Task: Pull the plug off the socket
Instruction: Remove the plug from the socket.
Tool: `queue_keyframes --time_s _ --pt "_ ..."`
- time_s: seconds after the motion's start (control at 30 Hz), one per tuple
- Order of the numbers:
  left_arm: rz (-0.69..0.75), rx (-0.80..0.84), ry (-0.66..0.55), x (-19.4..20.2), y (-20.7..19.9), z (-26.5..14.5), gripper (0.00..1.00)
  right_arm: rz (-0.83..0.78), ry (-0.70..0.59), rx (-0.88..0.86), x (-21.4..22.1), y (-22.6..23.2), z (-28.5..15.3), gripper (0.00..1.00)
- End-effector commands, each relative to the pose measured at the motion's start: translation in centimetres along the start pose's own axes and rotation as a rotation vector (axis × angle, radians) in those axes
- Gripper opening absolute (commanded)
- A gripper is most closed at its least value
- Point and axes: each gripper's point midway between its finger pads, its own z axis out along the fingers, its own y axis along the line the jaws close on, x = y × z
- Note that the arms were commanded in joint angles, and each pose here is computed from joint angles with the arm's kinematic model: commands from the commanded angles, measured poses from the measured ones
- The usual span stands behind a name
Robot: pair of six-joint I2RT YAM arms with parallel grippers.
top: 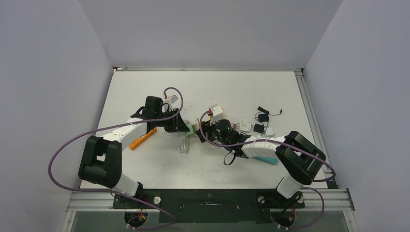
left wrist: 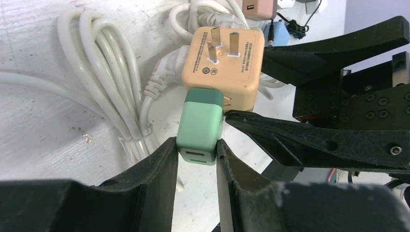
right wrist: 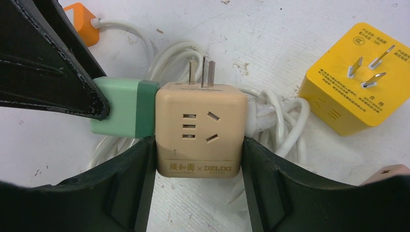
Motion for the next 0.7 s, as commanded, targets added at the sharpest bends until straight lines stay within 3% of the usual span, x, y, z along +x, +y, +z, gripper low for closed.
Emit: queue_keyframes --time_s 0.0,0.27,0.43,0.67 --pt "0.047 -0.237 -0.068 -2.2 3.9 -1.6 0.00 0.024 0.025 0.060 0.9 -2.9 -0.8 0.05" --pt "0.060 -0.249 -0.073 -2.3 3.9 -1.9 0.00 0.032 0.022 0.040 0.8 -2.6 -0.9 0.05" --pt "0.091 0.018 -0.098 -2.7 -0.9 -1.5 0.00 0.031 0.027 0.044 1.0 -2.7 -0.8 0.05" --pt "0.116 0.241 -0.111 -2.7 -4.9 -2.1 0.01 0.029 0.039 0.045 1.3 -2.8 -0.5 0.05"
